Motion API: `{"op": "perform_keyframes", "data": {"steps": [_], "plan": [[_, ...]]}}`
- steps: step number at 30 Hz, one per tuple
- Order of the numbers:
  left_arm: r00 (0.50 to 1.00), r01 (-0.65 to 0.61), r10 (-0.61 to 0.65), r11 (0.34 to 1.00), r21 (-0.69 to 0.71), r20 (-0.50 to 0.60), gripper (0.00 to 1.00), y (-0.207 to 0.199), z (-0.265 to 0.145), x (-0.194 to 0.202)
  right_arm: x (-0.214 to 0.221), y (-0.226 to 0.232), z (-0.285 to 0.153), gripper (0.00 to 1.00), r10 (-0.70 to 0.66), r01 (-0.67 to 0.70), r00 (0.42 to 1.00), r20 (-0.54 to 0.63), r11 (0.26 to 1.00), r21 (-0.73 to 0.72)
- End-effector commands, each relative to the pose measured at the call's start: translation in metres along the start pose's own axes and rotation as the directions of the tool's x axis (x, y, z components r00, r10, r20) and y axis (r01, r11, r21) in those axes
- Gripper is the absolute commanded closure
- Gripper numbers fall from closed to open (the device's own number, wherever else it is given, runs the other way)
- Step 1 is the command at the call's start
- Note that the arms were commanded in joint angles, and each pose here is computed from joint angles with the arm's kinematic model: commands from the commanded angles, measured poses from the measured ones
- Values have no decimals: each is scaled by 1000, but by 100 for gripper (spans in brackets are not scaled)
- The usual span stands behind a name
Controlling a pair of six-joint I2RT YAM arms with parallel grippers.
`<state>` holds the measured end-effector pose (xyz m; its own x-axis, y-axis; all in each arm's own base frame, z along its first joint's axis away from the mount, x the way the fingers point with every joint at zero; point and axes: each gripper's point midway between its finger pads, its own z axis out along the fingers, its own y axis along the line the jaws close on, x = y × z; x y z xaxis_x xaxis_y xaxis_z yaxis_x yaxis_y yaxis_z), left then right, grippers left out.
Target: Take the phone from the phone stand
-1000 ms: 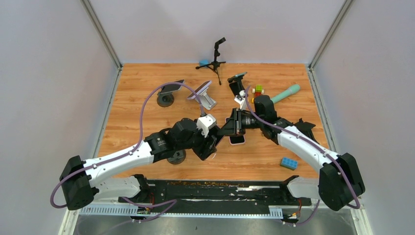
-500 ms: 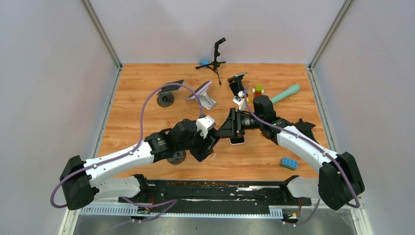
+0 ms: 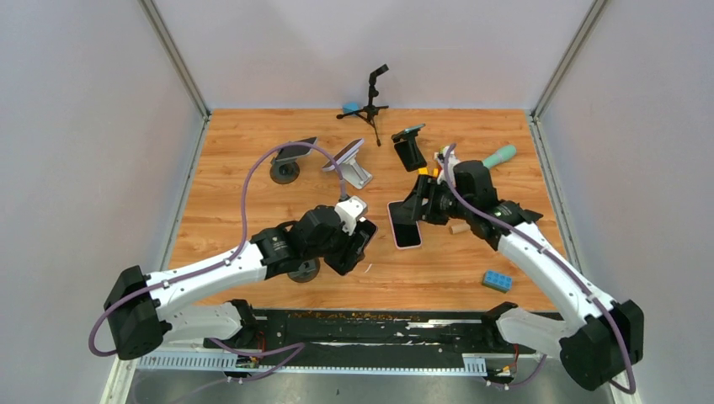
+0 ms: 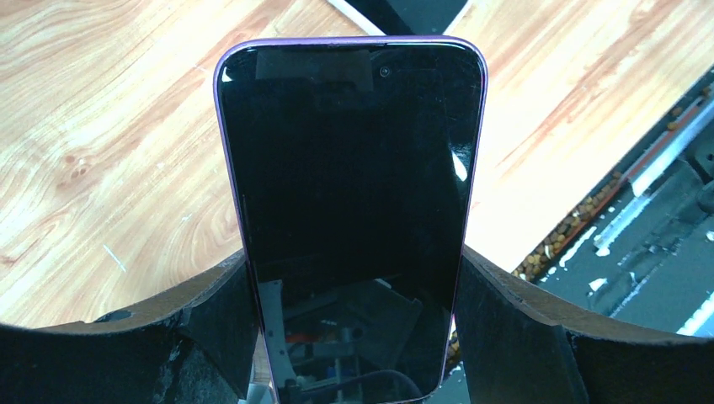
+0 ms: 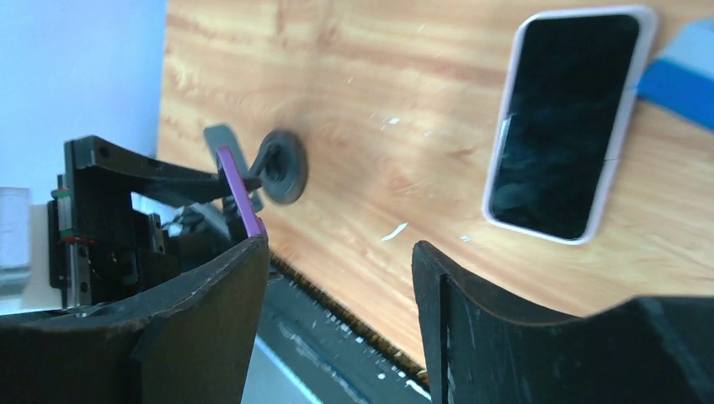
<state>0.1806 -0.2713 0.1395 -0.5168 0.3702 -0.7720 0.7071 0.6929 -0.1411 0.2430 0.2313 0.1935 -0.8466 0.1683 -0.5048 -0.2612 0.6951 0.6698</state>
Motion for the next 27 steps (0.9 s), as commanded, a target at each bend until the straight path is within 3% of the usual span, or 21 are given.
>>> {"op": "perform_keyframes", "data": {"steps": [1,13,27], "plan": [[998,43,-40,998,-50,56,100,3,10,-25,-31,-20,-33,36,-81,48,981,178,982,184],[971,234,-216,951,-201,106,100,18,60,-45,-17,-39,-63,36,-92,29,968,232,965,260],[889,457,-419,828,-323,184,100,38,107,-40,-9,-51,-76,35,-144,72,968,203,942,327]]}}
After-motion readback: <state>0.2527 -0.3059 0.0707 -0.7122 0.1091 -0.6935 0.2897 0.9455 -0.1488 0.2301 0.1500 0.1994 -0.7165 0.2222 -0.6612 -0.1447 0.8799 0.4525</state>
